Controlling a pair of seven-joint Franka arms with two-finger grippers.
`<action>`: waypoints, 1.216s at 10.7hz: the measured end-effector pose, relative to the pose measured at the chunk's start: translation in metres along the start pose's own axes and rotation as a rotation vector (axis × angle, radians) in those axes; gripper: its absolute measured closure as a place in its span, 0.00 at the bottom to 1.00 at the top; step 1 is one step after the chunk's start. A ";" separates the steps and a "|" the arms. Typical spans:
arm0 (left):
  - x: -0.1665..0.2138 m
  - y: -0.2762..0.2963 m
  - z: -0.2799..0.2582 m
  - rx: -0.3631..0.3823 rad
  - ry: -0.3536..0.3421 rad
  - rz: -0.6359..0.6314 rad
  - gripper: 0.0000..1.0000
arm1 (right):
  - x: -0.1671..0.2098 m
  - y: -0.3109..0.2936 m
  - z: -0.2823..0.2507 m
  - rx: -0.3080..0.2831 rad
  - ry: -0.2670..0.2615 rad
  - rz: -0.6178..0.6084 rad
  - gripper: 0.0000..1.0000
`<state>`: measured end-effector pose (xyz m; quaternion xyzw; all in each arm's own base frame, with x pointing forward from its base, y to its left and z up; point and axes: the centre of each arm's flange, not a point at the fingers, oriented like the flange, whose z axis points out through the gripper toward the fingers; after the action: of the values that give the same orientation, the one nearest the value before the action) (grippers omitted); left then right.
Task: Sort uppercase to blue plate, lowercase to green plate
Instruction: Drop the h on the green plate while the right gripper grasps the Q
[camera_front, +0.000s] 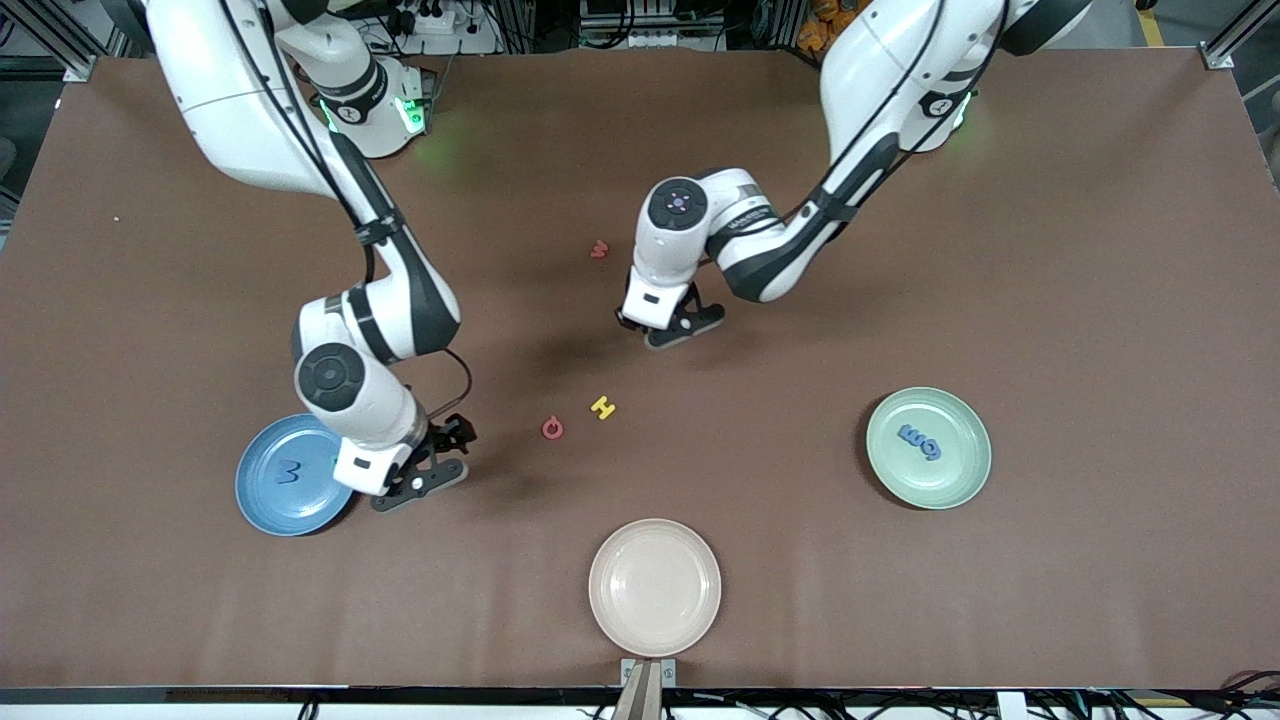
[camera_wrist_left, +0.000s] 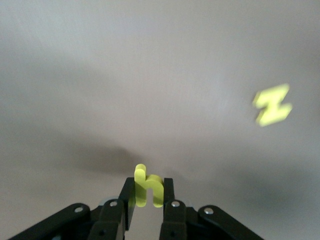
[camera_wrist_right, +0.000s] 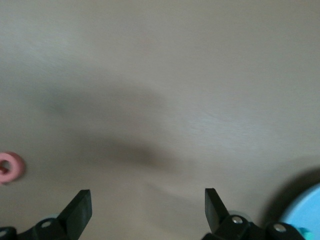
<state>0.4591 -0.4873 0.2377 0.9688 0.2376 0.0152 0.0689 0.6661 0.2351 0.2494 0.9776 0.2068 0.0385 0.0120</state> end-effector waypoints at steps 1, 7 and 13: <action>0.036 -0.006 -0.021 -0.019 0.035 -0.011 0.74 | 0.004 -0.022 0.001 0.003 0.004 0.038 0.00; 0.253 -0.130 -0.071 0.076 0.104 0.069 0.74 | 0.004 -0.134 0.042 0.009 -0.030 0.083 0.00; 0.336 -0.212 -0.054 0.102 0.066 0.144 0.74 | 0.000 -0.141 0.061 0.051 -0.052 0.208 0.00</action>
<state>0.6560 -0.1388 0.2603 0.9846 0.1701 0.0400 0.0105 0.6144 0.3637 0.1832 0.9944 0.1047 0.0088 -0.0114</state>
